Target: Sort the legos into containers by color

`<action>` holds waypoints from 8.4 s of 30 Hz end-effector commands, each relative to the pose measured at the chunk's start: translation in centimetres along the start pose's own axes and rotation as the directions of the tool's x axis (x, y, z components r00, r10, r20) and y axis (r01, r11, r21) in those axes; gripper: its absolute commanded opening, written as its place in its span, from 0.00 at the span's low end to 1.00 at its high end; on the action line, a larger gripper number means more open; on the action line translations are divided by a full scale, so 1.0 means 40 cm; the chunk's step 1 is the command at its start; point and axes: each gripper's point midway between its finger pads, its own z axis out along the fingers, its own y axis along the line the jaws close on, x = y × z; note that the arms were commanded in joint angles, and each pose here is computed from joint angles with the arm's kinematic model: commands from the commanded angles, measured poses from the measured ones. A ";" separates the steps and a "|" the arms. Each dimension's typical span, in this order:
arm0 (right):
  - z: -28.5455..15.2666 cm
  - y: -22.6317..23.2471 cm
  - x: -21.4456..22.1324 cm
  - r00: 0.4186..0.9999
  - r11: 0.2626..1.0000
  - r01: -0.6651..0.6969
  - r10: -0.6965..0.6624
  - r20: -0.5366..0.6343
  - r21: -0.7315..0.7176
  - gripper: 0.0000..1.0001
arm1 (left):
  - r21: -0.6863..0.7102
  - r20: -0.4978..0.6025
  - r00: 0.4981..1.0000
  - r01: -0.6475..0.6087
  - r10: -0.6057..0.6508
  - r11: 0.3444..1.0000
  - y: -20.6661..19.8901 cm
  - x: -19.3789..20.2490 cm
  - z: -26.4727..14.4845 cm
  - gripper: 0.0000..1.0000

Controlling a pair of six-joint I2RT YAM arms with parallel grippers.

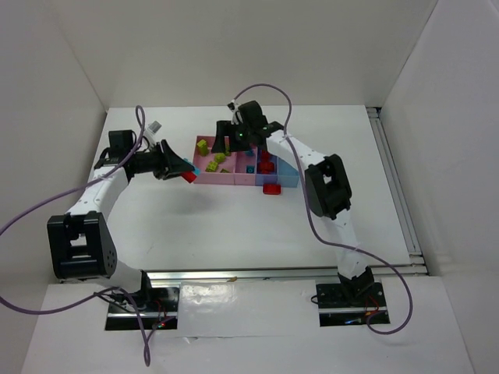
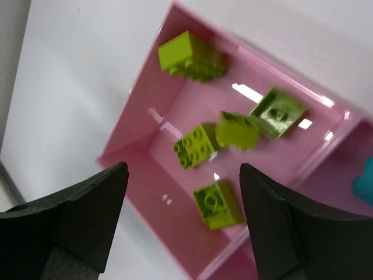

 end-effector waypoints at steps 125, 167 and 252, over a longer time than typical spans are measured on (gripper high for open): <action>-0.339 -0.017 0.002 0.986 0.986 -0.082 0.101 0.130 -0.145 0.17 | 0.207 -0.117 0.971 -0.180 0.207 0.962 -0.159 -0.003 0.053 0.00; -0.834 -0.321 -0.032 0.854 0.867 -0.311 0.075 0.514 0.390 0.65 | -0.059 -0.080 0.954 -0.294 0.289 0.954 -0.232 -0.130 0.523 0.00; -0.479 -0.116 0.172 0.956 0.815 -0.091 -0.090 0.280 0.572 0.42 | -0.476 0.065 0.959 -0.212 0.274 0.854 -0.171 -0.153 0.123 0.77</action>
